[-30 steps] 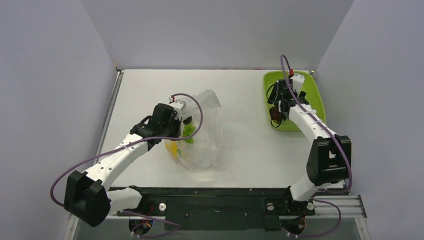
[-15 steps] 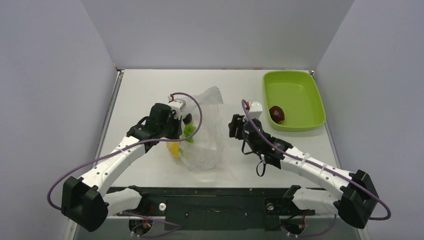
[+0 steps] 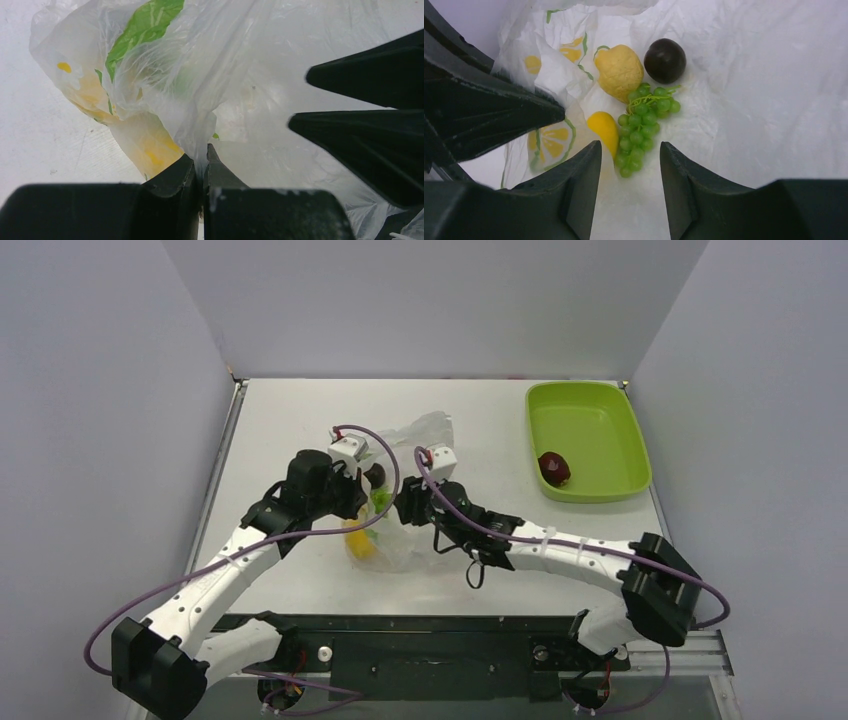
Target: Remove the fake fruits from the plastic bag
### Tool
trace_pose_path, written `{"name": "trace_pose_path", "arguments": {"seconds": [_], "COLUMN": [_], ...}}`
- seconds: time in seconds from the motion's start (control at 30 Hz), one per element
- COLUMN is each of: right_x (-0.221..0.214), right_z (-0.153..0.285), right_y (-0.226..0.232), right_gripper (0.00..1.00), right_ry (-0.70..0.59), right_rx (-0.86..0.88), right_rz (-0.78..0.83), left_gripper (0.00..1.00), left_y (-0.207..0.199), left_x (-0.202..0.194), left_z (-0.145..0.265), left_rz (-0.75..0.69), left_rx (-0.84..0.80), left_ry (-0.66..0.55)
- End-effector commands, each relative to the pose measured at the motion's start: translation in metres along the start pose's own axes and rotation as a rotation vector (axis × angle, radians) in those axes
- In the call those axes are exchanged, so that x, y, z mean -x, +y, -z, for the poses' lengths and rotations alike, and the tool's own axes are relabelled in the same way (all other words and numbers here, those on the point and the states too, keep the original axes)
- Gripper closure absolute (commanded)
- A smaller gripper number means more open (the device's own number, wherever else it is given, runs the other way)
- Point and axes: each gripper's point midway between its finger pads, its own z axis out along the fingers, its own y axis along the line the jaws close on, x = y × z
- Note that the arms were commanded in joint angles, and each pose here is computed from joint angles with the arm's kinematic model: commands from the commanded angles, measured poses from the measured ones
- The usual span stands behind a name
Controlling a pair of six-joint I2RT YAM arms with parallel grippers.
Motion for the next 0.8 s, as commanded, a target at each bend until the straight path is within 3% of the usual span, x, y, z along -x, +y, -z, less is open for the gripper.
{"name": "trace_pose_path", "arguments": {"seconds": [0.0, 0.37, 0.6, 0.77], "right_x": [0.029, -0.003, -0.037, -0.066], "right_z": [-0.028, -0.106, -0.134, -0.153], "right_y": [0.038, 0.023, 0.02, 0.016], "right_gripper": [0.57, 0.54, 0.31, 0.26], "right_ry": [-0.053, 0.03, 0.084, 0.131], "right_rx": [0.084, -0.002, -0.01, -0.021], "right_rz": [-0.042, -0.114, -0.094, -0.049], "left_gripper": [1.0, 1.0, 1.0, 1.0], "left_y": [-0.009, -0.008, -0.008, -0.006], "left_x": [0.016, 0.011, 0.01, 0.008], "left_z": [0.002, -0.002, -0.002, -0.005], "left_rz": [-0.031, -0.039, -0.04, -0.037], "left_rx": [-0.032, -0.008, -0.012, 0.002], "left_ry": [-0.065, -0.028, -0.029, -0.012]}}
